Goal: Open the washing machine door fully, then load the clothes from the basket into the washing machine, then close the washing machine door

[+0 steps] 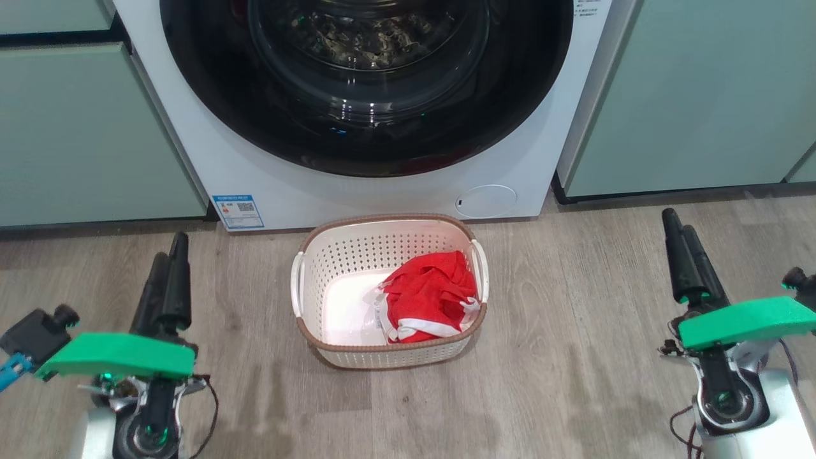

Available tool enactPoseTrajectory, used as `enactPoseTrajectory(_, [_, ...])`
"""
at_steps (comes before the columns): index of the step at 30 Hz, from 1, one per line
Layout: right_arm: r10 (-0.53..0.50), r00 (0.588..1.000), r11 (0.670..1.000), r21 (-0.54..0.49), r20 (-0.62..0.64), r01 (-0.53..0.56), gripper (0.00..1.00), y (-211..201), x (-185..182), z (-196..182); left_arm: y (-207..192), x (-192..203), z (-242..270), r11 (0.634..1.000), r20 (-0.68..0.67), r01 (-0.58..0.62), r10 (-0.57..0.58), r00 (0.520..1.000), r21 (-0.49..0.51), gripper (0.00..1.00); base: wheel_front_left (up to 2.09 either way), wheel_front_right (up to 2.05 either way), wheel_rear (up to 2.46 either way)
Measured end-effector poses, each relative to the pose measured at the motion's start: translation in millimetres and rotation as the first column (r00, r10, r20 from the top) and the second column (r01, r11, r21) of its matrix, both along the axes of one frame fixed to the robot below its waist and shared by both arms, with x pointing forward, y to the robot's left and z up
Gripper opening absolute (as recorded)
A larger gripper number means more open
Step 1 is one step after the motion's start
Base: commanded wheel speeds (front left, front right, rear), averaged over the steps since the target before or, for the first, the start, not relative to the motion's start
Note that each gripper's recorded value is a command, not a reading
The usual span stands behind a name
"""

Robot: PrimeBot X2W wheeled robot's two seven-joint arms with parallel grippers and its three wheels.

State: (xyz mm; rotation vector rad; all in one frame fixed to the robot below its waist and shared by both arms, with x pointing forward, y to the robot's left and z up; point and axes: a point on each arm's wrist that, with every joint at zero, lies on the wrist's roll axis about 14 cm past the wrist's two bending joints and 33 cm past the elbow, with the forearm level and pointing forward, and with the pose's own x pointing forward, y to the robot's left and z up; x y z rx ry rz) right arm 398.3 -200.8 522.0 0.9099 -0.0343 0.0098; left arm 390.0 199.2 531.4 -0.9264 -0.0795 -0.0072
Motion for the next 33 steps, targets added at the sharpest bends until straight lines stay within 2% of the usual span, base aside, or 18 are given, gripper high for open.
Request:
enactPoseTrajectory(10, [0.019, 1.0, 0.979, -0.204, -0.01, -0.021, 1.0, 7, 1, -2, -3, 3, 8, 0.969, 0.011, -0.005, 0.002, 1.0, 0.249, 1.0, 0.0, 0.0, 0.0])
enactPoseTrajectory(22, [0.021, 1.0, 0.939, -0.343, -0.02, -0.026, 1.0, 14, 1, -9, -11, 3, 9, 0.916, 0.019, -0.006, -0.001, 1.0, 0.4, 1.0, 0.0, 0.0, 0.0])
enactPoseTrajectory(33, [0.023, 0.999, 0.873, -0.486, -0.037, -0.038, 1.0, 16, -1, -17, -17, 3, 1, 0.867, 0.013, -0.002, -0.005, 1.0, 0.499, 1.0, 0.0, 0.0, 0.0])
